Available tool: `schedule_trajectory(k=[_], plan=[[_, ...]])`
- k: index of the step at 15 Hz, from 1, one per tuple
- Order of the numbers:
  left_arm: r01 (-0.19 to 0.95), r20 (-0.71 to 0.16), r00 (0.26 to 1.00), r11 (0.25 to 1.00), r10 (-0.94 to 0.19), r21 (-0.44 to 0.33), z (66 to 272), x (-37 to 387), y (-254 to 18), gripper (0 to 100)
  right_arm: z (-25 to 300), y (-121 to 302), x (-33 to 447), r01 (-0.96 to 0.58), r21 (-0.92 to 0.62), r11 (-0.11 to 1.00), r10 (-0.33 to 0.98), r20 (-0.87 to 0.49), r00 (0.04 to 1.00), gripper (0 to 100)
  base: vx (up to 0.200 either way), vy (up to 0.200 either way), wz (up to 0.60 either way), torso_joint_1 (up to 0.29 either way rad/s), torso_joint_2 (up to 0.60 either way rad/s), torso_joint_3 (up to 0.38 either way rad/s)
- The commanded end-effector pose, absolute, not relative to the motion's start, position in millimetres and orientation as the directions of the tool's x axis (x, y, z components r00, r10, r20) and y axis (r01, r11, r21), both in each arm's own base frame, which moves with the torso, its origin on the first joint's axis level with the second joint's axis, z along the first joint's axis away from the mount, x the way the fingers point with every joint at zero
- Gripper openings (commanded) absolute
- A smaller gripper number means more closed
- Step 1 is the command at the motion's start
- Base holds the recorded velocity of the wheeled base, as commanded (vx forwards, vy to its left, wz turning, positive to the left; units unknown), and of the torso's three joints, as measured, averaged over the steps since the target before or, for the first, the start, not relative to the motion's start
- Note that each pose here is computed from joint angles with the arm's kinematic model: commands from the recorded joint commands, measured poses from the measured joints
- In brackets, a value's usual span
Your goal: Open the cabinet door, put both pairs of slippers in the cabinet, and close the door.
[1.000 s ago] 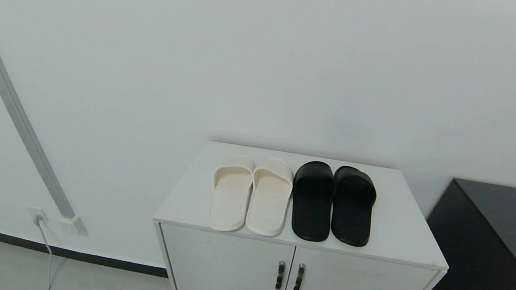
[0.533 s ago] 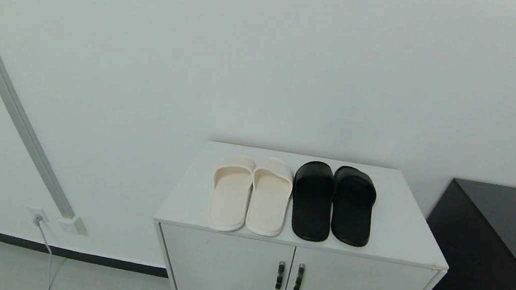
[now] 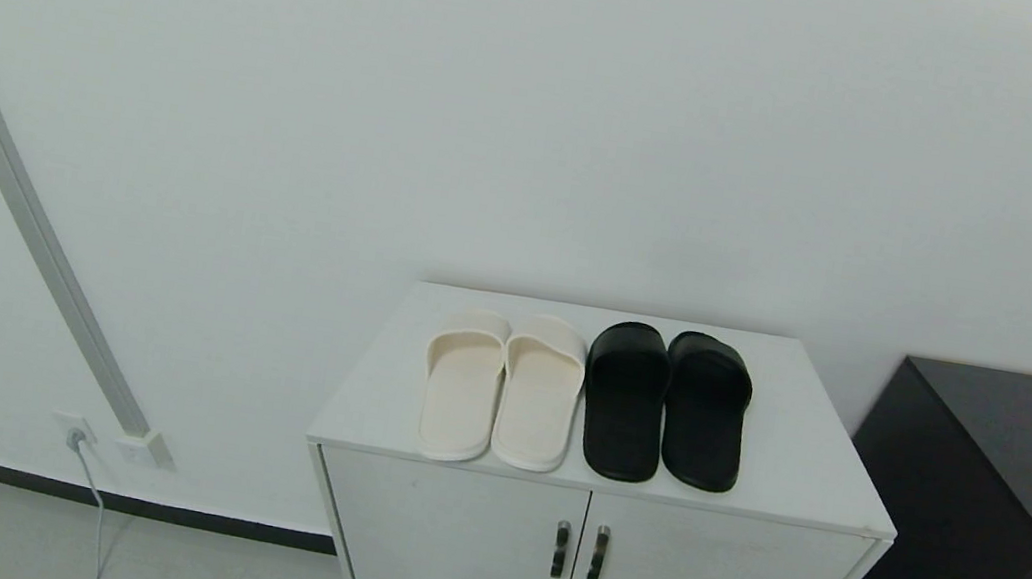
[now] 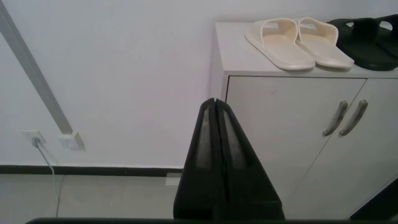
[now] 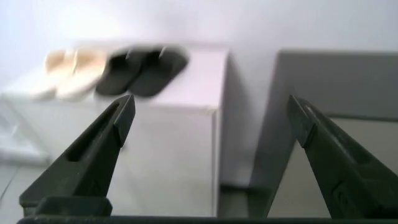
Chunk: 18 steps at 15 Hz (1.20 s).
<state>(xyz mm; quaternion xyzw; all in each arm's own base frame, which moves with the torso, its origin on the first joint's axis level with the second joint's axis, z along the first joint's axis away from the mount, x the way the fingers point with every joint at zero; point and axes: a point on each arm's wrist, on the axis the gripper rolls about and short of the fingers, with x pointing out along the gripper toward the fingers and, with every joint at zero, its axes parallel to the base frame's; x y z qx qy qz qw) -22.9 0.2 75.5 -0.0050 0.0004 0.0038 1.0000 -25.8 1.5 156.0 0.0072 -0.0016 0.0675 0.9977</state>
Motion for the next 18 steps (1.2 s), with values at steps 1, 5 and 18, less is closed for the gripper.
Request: schedule_trajectory(k=[1,5,18], plan=[[-0.008,0.0,1.0,1.0,0.008,-0.009,76,-23,0,0,151,6,16,-0.255,0.039,0.966,0.256,-0.252,0.933,100,0.0,0.0,0.0,0.0,0.0,0.0],[-0.009,-0.002,1.0,1.0,0.009,-0.009,75,-23,0,0,154,20,66,-0.432,0.054,0.9,0.417,-0.389,0.822,100,0.0,0.0,0.0,0.0,0.0,0.0],[-0.014,-0.002,1.0,1.0,0.014,-0.009,75,-23,0,0,177,190,192,-0.285,0.142,0.948,0.319,-0.42,0.85,100,0.0,0.0,0.0,0.0,0.0,0.0]])
